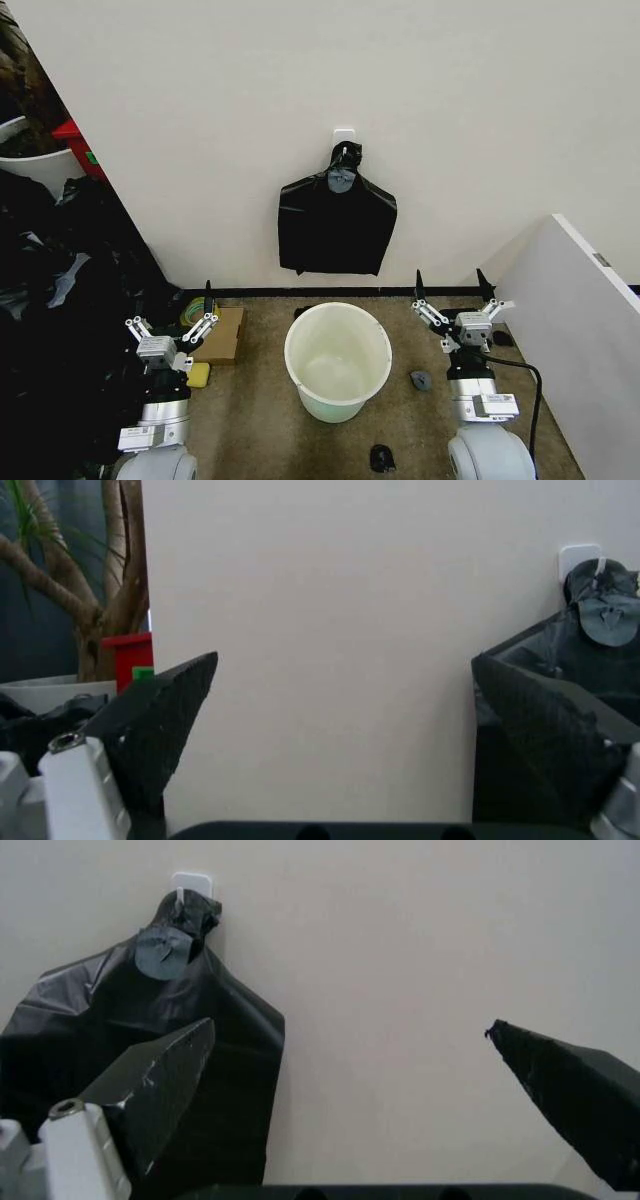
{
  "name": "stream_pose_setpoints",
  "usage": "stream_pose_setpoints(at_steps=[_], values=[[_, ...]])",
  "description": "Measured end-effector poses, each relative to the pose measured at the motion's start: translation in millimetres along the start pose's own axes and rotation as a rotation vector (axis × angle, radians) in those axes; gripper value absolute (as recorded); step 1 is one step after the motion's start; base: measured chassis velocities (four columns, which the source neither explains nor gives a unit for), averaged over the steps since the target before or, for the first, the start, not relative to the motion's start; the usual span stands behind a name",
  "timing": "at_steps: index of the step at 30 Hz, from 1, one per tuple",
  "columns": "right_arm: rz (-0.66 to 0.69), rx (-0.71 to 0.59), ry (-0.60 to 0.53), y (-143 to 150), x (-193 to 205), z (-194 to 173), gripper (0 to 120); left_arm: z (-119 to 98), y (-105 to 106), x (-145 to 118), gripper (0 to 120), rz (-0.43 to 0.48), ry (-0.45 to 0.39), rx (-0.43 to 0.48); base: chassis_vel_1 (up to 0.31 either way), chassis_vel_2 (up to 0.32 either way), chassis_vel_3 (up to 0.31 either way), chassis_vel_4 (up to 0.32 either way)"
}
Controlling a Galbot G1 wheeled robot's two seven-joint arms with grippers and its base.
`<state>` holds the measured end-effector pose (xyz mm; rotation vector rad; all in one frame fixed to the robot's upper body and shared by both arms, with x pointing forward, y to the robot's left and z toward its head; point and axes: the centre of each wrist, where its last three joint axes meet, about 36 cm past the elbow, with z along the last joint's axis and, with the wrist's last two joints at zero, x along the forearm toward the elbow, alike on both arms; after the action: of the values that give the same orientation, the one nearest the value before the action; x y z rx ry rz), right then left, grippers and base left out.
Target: Place the garbage bag over the trash bin.
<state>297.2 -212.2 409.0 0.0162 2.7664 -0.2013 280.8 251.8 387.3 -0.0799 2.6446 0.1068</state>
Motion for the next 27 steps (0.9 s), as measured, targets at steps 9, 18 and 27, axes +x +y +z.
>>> stream_pose_setpoints(at_steps=[9, 18, 27], values=[[0.000, 0.003, -0.001, -1, 1, 1, 100, 2, -1, 1, 100, -0.002, -0.001, -0.001, 0.000, 0.000, 0.000, 0.000], [-0.092, -0.585, 0.094, 57, -60, -7, 100, 6, 4, 1, 100, -0.015, 0.002, -0.020, 0.000, 0.000, 0.000, 0.000], [-0.174, -1.095, 0.113, 103, -155, -23, 100, 11, 11, 2, 100, -0.017, 0.011, -0.065, 0.000, 0.000, 0.000, 0.000]])
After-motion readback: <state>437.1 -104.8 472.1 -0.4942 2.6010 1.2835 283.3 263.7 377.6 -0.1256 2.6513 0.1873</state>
